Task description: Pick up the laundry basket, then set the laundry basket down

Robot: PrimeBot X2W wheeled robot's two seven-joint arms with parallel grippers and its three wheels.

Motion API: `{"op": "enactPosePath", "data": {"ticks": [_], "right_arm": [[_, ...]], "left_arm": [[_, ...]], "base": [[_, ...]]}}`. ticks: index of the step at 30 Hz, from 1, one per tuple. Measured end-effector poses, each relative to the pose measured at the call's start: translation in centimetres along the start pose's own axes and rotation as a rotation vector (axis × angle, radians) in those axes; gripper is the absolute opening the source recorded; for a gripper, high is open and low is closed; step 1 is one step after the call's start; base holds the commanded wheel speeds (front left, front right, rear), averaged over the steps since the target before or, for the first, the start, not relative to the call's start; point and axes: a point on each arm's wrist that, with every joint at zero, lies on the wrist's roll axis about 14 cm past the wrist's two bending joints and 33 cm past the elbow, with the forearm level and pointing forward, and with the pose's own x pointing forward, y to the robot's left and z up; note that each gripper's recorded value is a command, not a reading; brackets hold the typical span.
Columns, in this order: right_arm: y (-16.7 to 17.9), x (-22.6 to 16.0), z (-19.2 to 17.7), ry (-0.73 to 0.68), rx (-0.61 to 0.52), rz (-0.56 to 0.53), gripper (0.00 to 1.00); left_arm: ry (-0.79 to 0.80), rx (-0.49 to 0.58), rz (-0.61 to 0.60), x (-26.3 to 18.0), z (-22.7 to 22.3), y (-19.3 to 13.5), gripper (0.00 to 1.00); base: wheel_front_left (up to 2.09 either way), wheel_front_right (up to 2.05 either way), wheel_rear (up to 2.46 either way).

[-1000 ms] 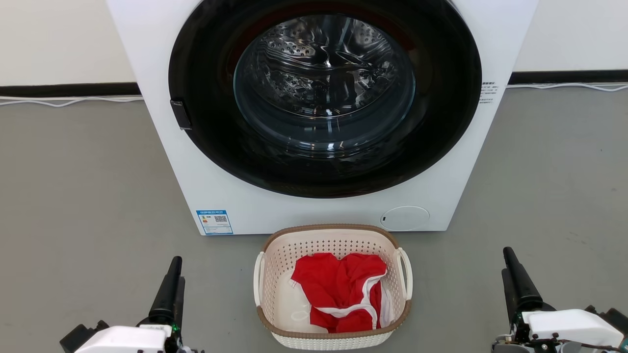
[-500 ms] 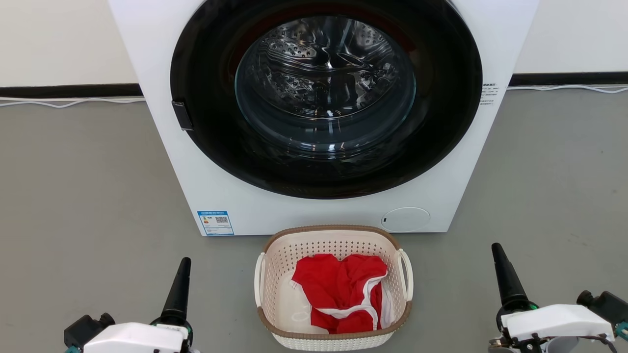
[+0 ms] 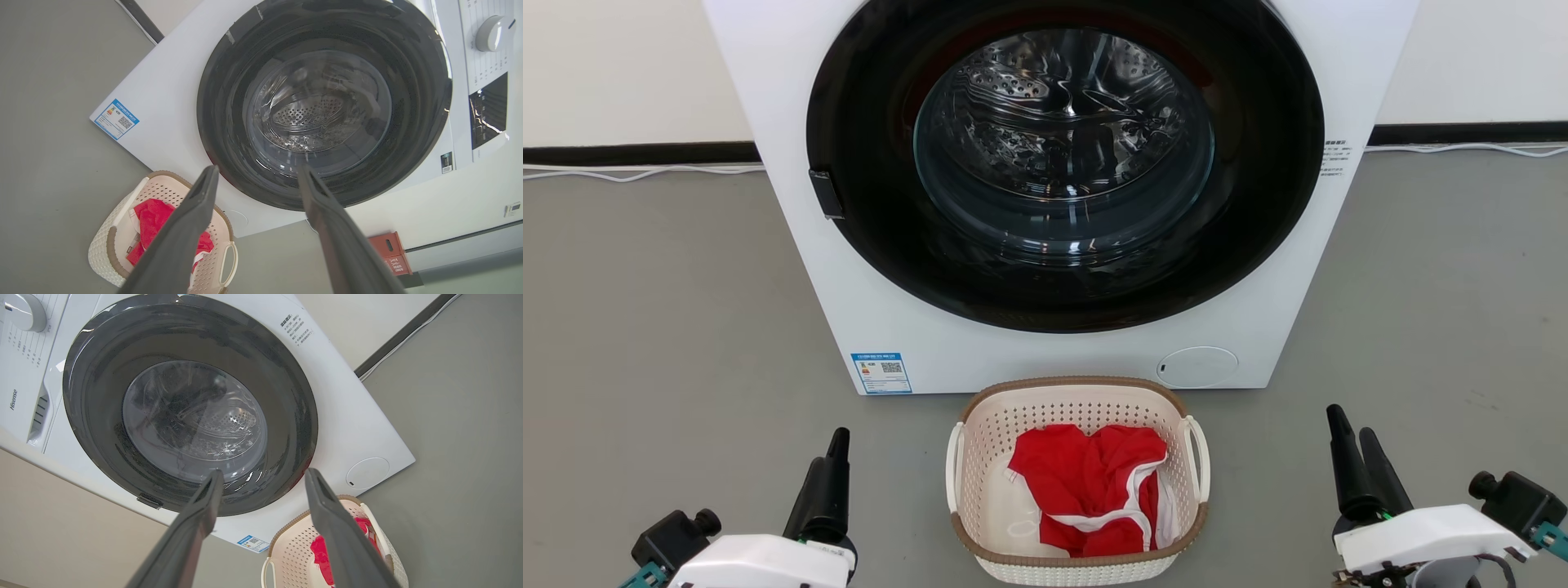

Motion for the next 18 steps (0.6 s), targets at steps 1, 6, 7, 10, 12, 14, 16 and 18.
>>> {"op": "enactPosePath", "data": {"ticks": [1, 6, 7, 10, 12, 14, 16, 18], "right_arm": [[0.03, 0.0, -0.01, 0.0, -0.013, 0.001, 1.0], [0.2, 0.04, -0.07, 0.0, -0.084, 0.008, 1.0], [0.21, 0.05, -0.1, 0.002, -0.097, 0.009, 1.0], [0.3, 0.07, -0.1, -0.001, -0.138, 0.013, 1.0], [0.32, 0.07, -0.13, 0.001, -0.163, 0.015, 1.0], [0.37, 0.08, -0.04, -0.004, -0.191, 0.018, 1.0], [0.39, 0.07, -0.05, -0.004, -0.215, 0.019, 1.0], [0.45, 0.06, 0.07, -0.012, -0.243, 0.022, 1.0]], "left_arm": [[-0.004, 0.011, -0.001, 0.0, 0.05, -0.02, 1.0], [-0.008, 0.072, -0.008, -0.02, 0.07, -0.19, 1.0], [-0.01, 0.083, -0.011, -0.02, 0.11, -0.24, 1.0], [-0.013, 0.122, -0.015, -0.03, 0.12, -0.33, 1.0], [-0.017, 0.143, -0.017, -0.04, 0.16, -0.37, 1.0], [-0.021, 0.17, -0.019, -0.05, 0.19, -0.39, 1.0], [-0.022, 0.196, -0.022, -0.05, 0.2, -0.44, 1.0], [-0.025, 0.219, -0.026, -0.05, 0.22, -0.52, 1.0]], "base": [[0.0, 0.0, 0.0], [0.0, 0.0, 0.0], [0.0, 0.0, 0.0], [0.0, 0.0, 0.0], [0.0, 0.0, 0.0], [0.0, 0.0, 0.0], [0.0, 0.0, 0.0], [0.0, 0.0, 0.0]]}}
